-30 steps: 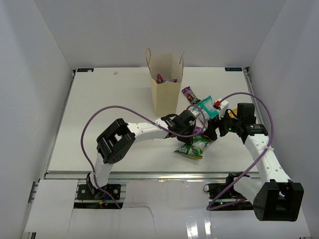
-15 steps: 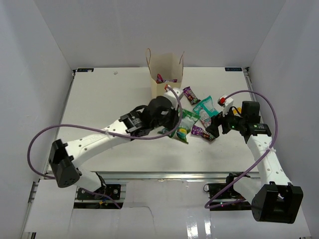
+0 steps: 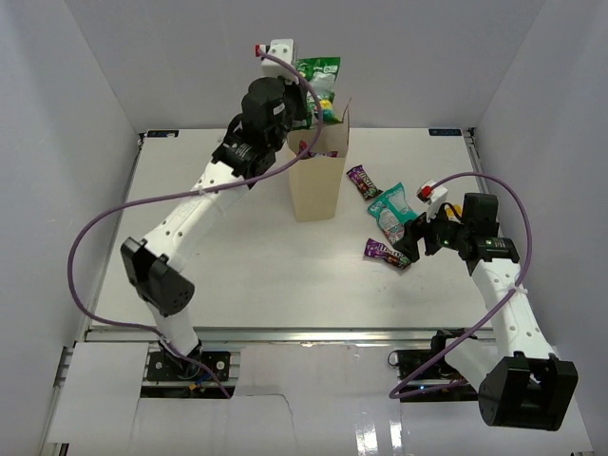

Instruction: Place the snacks into the paper bag

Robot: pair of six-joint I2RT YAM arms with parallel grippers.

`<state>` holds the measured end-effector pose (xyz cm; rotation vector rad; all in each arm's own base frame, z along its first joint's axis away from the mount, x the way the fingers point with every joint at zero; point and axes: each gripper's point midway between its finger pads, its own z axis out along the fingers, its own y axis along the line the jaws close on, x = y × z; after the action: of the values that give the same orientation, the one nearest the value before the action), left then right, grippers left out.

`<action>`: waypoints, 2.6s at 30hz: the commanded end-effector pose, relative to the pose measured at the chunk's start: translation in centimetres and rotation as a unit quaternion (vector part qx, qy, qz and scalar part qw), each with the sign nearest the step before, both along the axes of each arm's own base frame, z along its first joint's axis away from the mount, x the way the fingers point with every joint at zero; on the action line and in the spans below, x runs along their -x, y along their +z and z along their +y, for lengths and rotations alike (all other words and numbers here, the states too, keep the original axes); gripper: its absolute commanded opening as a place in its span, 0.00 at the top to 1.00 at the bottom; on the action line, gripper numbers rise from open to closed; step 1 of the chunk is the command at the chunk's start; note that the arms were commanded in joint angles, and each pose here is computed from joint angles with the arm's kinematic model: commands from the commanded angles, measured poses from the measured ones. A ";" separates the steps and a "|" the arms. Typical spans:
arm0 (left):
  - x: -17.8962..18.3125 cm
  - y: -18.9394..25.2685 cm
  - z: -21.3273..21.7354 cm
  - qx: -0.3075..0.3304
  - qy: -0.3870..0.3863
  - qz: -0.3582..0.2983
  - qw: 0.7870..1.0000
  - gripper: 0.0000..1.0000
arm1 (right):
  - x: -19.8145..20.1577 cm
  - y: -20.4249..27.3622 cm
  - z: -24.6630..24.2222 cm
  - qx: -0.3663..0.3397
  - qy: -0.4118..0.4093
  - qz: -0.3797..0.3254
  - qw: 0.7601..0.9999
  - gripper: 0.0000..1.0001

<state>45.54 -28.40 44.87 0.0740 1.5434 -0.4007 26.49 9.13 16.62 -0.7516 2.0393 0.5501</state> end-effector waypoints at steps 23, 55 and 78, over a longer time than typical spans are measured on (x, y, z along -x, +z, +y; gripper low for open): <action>0.2 2.6 -0.7 0.025 -0.069 -0.018 0.997 0.08 | 1.3 -4.3 1.5 0.042 0.060 0.049 0.996 0.10; 22.3 -22.9 12.4 0.166 -0.038 0.229 0.958 0.02 | -0.7 5.0 8.5 0.064 0.272 -0.126 0.952 0.92; 23.6 -24.2 11.5 0.187 -0.069 0.249 0.948 0.02 | -21.1 25.8 21.6 -0.098 -0.034 -0.282 0.954 0.92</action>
<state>22.17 -16.97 20.98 -0.2265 1.9233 -0.8665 48.28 30.59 36.31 -0.7405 1.5925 0.4398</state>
